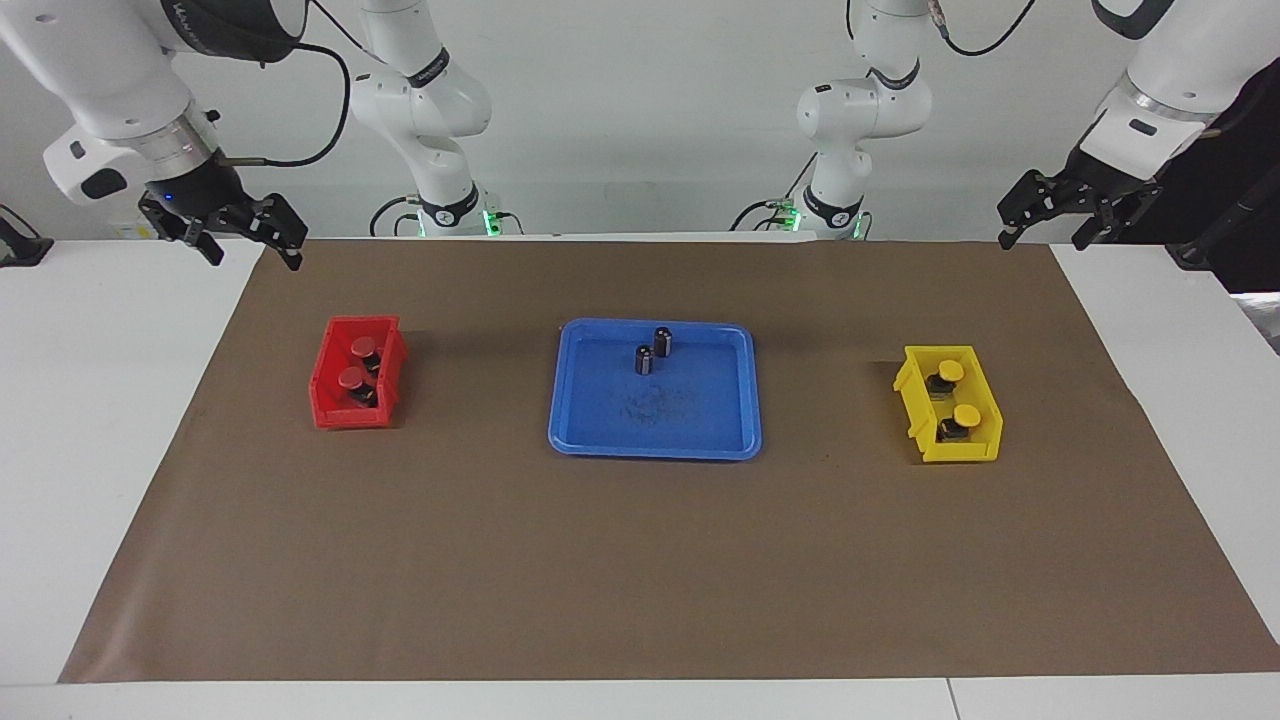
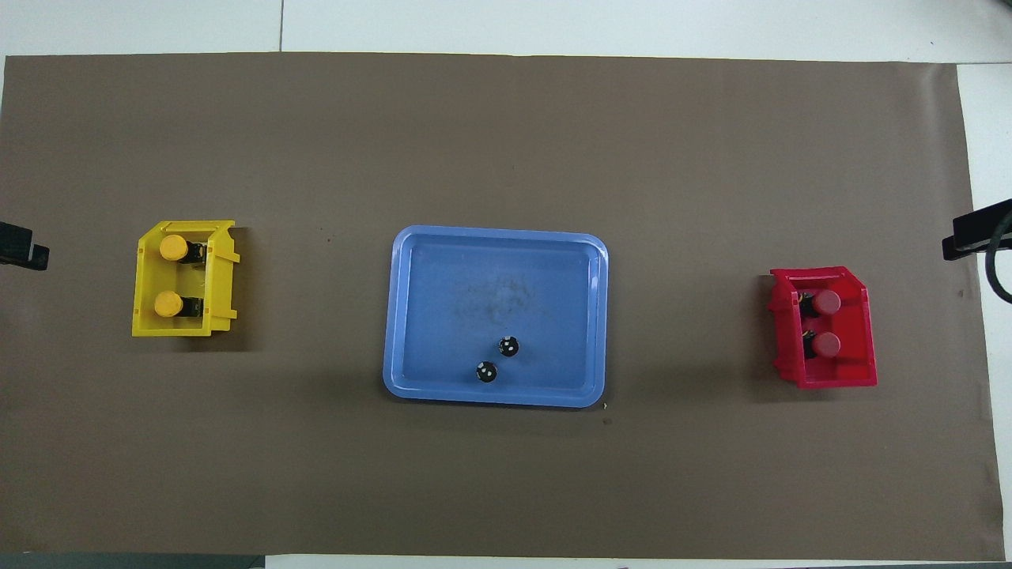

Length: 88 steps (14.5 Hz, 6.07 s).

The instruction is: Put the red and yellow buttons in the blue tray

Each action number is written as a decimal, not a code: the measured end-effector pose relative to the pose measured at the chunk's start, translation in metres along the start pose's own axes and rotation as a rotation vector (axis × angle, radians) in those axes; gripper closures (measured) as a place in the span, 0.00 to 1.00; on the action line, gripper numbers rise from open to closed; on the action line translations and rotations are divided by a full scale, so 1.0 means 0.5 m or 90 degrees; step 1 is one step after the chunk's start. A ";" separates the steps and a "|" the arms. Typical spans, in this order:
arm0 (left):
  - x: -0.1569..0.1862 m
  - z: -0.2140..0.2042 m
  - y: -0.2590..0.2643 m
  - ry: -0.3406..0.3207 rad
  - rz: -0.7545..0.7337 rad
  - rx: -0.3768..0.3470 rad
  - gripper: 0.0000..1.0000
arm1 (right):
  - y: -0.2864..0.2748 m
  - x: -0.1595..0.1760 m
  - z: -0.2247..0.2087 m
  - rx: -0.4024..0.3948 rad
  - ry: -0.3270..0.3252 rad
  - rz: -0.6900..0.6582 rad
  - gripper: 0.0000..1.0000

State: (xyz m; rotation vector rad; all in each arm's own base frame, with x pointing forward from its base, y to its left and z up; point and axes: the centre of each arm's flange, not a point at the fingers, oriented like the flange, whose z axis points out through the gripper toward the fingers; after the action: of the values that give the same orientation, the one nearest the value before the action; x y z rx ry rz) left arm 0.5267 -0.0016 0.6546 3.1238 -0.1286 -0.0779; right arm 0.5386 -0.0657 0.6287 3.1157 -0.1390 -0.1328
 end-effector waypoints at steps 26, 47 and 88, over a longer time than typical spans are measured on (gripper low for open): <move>0.000 0.000 -0.002 0.000 -0.001 0.000 0.00 | -0.037 0.063 0.245 0.035 0.046 -0.008 0.11; 0.000 0.000 -0.002 0.000 -0.001 0.000 0.00 | -0.002 0.002 0.521 0.030 0.053 -0.029 0.23; -0.011 0.003 -0.055 -0.003 -0.035 0.000 0.00 | -0.806 0.068 0.406 0.025 0.069 0.109 0.59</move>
State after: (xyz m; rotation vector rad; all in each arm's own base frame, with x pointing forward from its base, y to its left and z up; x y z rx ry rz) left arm 0.5232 0.0264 0.6528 3.1275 -0.0436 -0.0863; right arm 0.5904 0.3292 0.4141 3.1219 -0.4087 0.0418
